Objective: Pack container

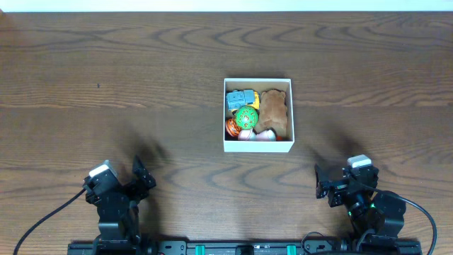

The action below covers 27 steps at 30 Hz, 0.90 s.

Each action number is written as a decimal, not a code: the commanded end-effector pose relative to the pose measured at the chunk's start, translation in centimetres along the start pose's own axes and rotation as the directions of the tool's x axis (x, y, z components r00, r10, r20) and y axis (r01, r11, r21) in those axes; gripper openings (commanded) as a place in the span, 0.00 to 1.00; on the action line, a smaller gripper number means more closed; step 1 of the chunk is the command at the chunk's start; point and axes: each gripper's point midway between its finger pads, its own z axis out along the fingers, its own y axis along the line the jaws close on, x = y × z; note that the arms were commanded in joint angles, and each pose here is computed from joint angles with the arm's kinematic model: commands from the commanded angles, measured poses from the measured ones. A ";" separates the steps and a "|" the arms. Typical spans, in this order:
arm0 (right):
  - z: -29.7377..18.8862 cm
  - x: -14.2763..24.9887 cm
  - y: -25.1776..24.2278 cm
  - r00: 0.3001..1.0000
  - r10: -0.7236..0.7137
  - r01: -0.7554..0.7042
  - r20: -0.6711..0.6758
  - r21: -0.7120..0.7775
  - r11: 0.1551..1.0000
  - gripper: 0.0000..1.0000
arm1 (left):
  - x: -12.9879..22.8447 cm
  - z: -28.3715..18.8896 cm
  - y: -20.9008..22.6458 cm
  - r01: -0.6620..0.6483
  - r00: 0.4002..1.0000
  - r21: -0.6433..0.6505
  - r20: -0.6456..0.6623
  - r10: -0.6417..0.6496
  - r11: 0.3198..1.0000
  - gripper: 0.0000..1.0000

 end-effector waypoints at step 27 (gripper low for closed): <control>0.0 0.0 0.0 1.000 0.000 0.000 0.002 0.002 1.000 0.99 | 1.8 0.9 0.3 0.007 0.999 -0.008 -0.033 -0.008 1.000 0.98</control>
